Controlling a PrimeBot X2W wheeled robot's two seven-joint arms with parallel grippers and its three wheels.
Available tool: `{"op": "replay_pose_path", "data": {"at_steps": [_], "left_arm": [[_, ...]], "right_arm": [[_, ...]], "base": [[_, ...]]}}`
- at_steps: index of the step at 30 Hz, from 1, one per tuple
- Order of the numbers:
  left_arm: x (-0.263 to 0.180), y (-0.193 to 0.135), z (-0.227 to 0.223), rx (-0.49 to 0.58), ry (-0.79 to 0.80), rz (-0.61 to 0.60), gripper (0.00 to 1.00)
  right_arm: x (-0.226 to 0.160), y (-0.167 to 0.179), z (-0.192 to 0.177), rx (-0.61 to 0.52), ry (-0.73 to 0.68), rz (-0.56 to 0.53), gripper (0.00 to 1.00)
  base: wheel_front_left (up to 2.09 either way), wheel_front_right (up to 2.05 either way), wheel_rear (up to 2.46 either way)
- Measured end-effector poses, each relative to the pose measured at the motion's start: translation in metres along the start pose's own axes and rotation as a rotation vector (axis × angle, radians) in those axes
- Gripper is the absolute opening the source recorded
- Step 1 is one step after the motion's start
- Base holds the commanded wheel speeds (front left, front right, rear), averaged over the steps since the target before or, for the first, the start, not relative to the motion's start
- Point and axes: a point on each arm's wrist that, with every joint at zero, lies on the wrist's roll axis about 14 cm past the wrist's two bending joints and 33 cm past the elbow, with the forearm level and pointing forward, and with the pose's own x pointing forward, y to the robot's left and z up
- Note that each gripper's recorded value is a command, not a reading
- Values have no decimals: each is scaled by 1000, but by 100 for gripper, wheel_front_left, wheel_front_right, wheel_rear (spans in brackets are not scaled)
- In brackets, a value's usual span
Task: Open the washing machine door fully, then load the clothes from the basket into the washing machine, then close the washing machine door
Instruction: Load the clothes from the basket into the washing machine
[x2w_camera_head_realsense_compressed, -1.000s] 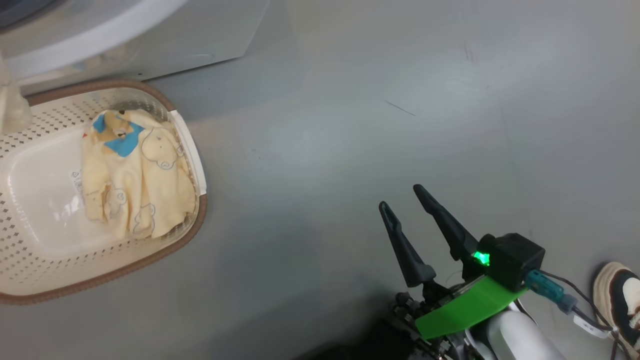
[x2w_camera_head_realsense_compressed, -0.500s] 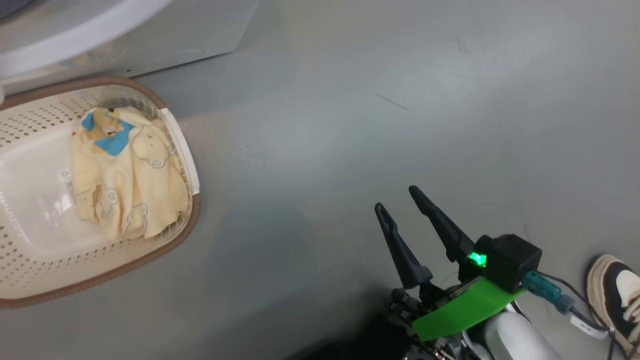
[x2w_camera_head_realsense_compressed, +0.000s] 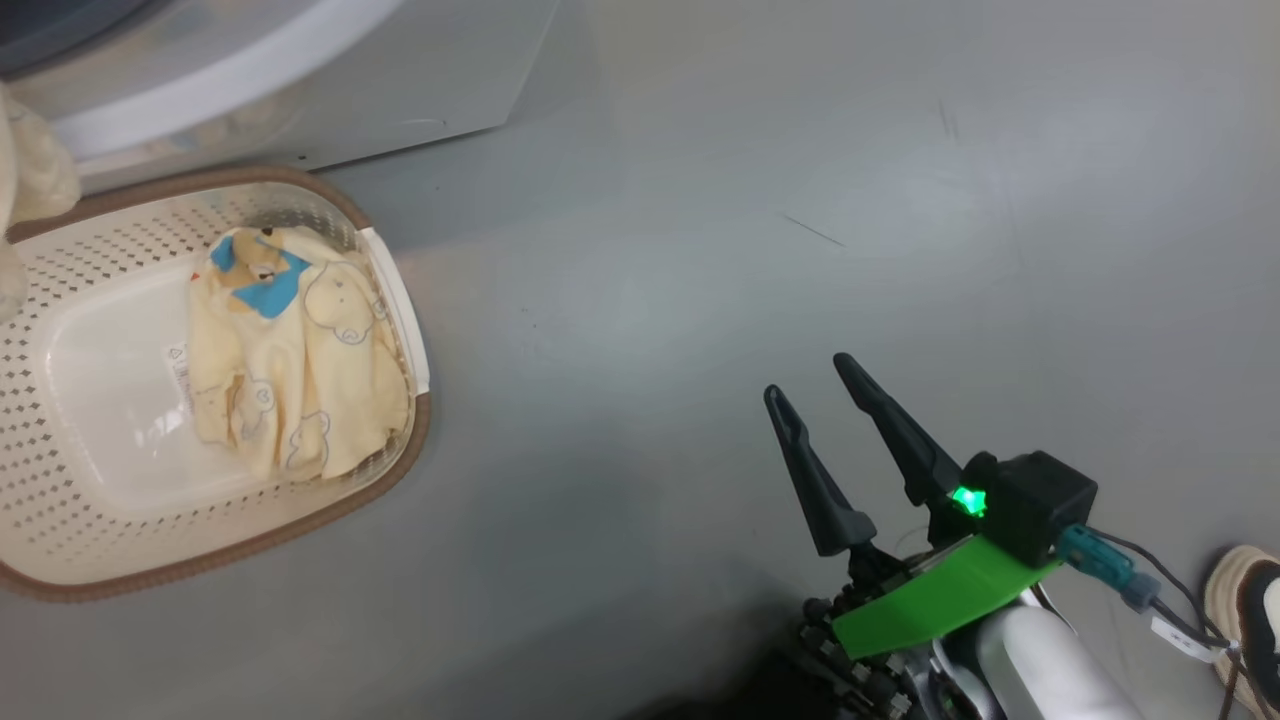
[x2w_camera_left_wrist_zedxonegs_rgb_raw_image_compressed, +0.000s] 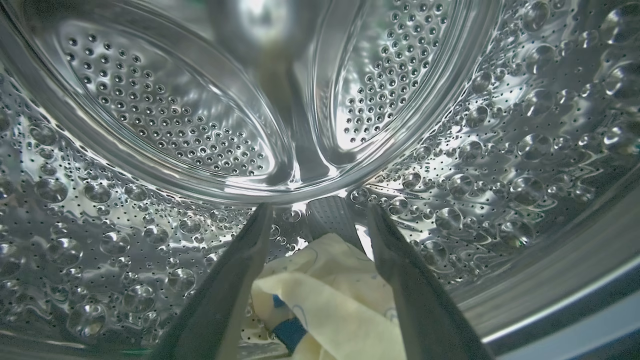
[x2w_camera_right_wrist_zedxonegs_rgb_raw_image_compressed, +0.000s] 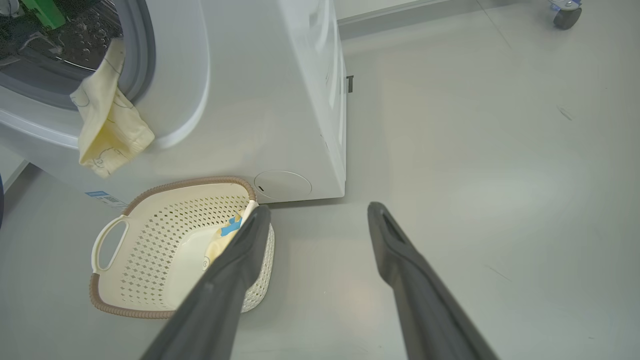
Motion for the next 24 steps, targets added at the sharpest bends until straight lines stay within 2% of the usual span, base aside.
{"op": "replay_pose_path", "data": {"at_steps": [14,24], "left_arm": [[-47,1,8,-108,-11,50,100],[-89,14,-9,-152,2,92,100]], "right_arm": [[8,10,24,-8,-80,50,100],[20,22,35,-13,-118,96,100]], "base": [[0,0,0],[0,0,0]]}}
